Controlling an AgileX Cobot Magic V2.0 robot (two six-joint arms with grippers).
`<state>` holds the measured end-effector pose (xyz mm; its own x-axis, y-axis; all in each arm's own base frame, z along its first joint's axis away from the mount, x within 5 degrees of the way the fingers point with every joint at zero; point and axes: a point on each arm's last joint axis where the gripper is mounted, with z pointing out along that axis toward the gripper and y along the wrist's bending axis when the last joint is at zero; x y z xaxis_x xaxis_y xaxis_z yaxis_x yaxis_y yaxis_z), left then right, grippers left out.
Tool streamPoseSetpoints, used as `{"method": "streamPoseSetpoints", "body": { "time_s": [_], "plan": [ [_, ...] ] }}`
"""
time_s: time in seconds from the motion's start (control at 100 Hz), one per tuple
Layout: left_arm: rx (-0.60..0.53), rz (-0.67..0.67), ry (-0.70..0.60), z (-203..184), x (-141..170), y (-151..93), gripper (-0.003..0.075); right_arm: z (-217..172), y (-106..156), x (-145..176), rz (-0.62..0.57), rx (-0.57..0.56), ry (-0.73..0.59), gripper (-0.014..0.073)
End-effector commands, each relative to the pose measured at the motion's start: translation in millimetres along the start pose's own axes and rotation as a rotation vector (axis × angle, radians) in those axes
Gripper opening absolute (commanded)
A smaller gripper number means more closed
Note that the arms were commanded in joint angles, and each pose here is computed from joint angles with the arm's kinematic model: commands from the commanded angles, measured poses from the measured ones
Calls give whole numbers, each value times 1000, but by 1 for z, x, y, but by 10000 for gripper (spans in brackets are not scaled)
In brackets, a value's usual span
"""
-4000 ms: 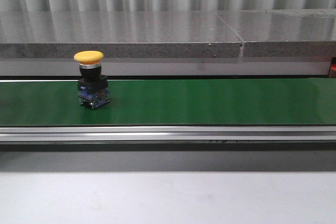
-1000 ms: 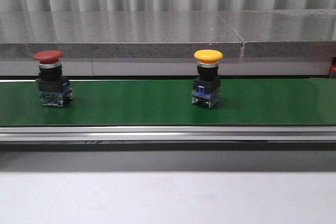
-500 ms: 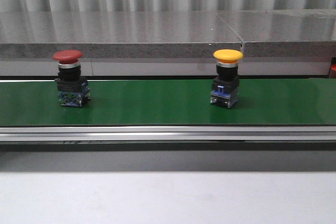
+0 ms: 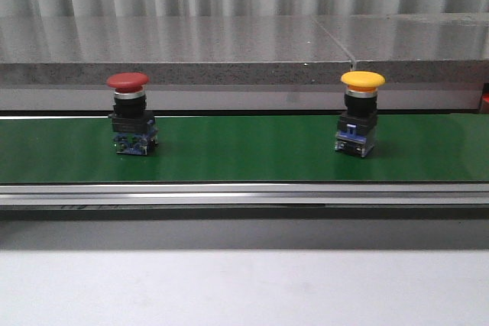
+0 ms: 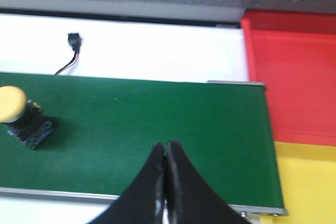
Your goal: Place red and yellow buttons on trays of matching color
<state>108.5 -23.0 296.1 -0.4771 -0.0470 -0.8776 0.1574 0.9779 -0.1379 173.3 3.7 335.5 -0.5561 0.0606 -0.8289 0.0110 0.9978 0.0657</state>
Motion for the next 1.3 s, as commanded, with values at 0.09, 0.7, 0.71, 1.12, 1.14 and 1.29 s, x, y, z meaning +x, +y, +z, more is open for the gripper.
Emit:
{"method": "streamPoseSetpoints", "body": {
  "time_s": [0.09, 0.7, 0.71, 1.12, 1.14, 1.29],
  "plan": [
    [9, -13, -98, -5, -14, -2, -20, 17, 15, -37, -82, -70, 12, -66],
    [9, -13, -98, -5, -14, -2, -20, 82, 65, -74, -232, -222, 363, 638],
    [9, -13, -98, -5, -14, -2, -20, 85, 65, -74, -232, -222, 371, 635],
    [9, -13, -98, -5, -14, -2, -20, 139, 65, -61, -284, -178, 552, 633],
    [9, -13, -98, -5, -14, -2, -20, 141, 64, -60, -288, -170, 558, 633],
    [9, -13, -98, -5, -14, -2, -20, 154, 57, -55, -272, -151, 583, 550]
  ]
}}
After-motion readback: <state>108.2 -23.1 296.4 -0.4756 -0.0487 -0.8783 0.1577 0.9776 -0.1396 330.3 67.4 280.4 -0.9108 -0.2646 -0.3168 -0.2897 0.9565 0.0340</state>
